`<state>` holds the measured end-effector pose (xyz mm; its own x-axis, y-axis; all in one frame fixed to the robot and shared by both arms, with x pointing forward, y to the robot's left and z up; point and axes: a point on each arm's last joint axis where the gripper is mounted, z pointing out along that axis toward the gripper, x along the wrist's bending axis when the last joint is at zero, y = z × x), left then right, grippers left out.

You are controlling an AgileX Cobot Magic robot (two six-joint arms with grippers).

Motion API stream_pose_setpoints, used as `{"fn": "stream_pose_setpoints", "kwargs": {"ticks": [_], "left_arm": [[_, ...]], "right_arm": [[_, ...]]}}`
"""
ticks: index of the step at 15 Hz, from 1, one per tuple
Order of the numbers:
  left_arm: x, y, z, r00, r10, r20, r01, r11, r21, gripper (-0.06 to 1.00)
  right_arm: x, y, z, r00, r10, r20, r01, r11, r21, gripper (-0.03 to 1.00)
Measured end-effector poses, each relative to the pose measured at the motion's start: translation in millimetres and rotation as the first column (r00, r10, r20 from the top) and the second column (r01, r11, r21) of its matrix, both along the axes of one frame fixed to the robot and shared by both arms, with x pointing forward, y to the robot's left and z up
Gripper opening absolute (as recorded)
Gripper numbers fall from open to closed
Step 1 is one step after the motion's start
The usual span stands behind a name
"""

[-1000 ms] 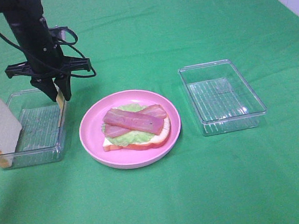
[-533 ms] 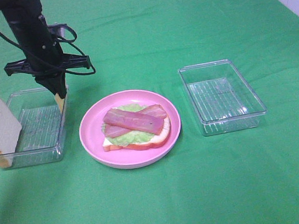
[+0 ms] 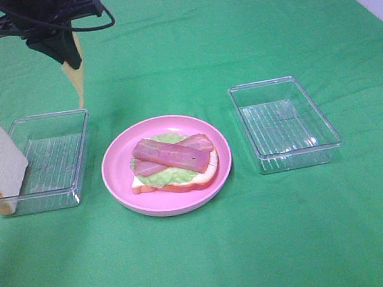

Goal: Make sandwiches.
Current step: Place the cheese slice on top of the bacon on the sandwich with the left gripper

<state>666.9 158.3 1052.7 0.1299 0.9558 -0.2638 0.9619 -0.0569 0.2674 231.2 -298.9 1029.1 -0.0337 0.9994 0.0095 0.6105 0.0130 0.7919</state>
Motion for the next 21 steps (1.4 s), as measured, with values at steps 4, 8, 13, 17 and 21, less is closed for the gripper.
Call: {"fn": "stream_pose_setpoints", "kwargs": {"ticks": [4, 8, 13, 17, 21], "left_arm": [[-8, -48, -8, 0.959, -0.281, 0.022, 0.275, 0.913, -0.303, 0.00], [-12, -88, -56, 0.873, -0.487, 0.030, 0.469, 0.821, -0.326, 0.00], [-17, -112, -95, 0.833, -0.553, -0.014, 0.510, 0.777, -0.368, 0.00], [-18, -114, -102, 0.819, -0.573, -0.022, 0.532, 0.774, -0.342, 0.00], [-17, -111, -107, 0.811, -0.584, -0.035, 0.549, 0.780, -0.300, 0.00]], "right_arm": [[0, 0, 0, 1.000, 0.000, 0.000, 0.000, 1.000, 0.000, 0.97], [0, 0, 0, 1.000, 0.000, 0.000, 0.000, 1.000, 0.000, 0.97], [0, 0, 0, 1.000, 0.000, 0.000, 0.000, 1.000, 0.000, 0.97], [0, 0, 0, 1.000, 0.000, 0.000, 0.000, 1.000, 0.000, 0.97], [0, 0, 0, 1.000, 0.000, 0.000, 0.000, 1.000, 0.000, 0.97]]}}
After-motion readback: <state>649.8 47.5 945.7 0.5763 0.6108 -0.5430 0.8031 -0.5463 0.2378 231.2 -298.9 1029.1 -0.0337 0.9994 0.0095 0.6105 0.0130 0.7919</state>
